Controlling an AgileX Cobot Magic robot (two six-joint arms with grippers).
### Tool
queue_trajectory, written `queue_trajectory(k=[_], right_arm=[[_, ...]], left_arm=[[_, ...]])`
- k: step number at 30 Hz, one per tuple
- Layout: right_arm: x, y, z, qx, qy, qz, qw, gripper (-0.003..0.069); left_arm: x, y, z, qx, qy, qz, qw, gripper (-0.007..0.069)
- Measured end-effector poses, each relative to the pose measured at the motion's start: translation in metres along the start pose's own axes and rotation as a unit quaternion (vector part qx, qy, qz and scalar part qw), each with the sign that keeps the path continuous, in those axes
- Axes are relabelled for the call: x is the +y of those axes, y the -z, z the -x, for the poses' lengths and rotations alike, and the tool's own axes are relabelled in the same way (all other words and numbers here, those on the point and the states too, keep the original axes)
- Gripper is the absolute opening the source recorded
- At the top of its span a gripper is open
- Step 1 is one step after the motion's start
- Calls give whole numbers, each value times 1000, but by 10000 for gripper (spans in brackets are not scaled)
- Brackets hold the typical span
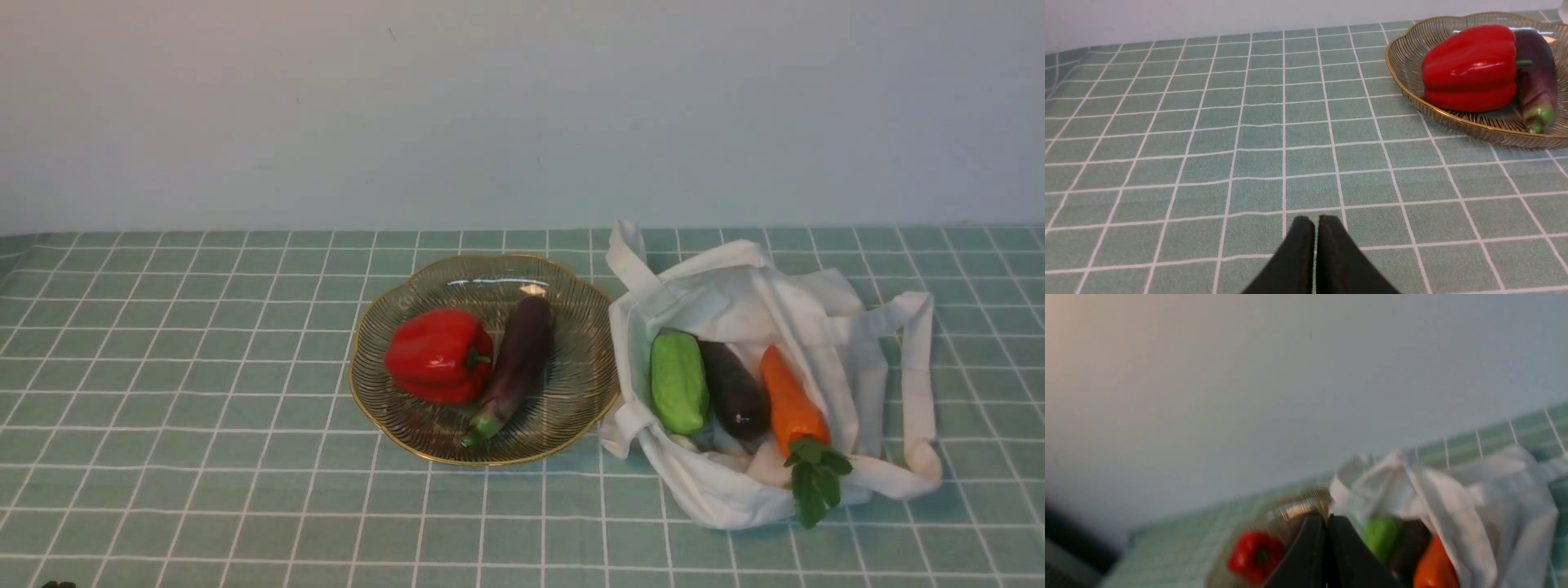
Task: Take vegetables from cloth bag on blue coffee tablecloth place on plate.
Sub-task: 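Reach into the cloth bag and grasp a vegetable inside it with the right gripper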
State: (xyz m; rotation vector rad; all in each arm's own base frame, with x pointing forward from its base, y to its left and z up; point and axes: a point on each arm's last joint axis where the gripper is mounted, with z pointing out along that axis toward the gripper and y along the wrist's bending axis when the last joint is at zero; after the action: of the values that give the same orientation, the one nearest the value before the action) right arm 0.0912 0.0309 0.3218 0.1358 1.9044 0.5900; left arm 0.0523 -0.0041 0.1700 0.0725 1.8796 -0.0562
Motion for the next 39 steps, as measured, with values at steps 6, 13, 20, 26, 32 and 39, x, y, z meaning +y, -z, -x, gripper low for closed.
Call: queue_trajectory(k=[6, 13, 20, 26, 32, 39], right_arm=[[-2, -84, 16, 287, 47, 6, 957, -13], [20, -153, 12, 385, 88, 26, 918, -7], [12, -203, 14, 413, 127, -55, 900, 14], [-4, -242, -4, 418, 118, -84, 897, 40], [-18, -262, -23, 439, 130, -102, 883, 133], [-34, -274, -30, 442, 124, -129, 879, 387]], left_arm=[[0, 0, 0, 0, 0, 0, 1000, -4], [0, 0, 0, 0, 0, 0, 1000, -4], [0, 0, 0, 0, 0, 0, 1000, -4], [0, 0, 0, 0, 0, 0, 1000, -4], [0, 0, 0, 0, 0, 0, 1000, -4], [0, 0, 0, 0, 0, 0, 1000, -4]])
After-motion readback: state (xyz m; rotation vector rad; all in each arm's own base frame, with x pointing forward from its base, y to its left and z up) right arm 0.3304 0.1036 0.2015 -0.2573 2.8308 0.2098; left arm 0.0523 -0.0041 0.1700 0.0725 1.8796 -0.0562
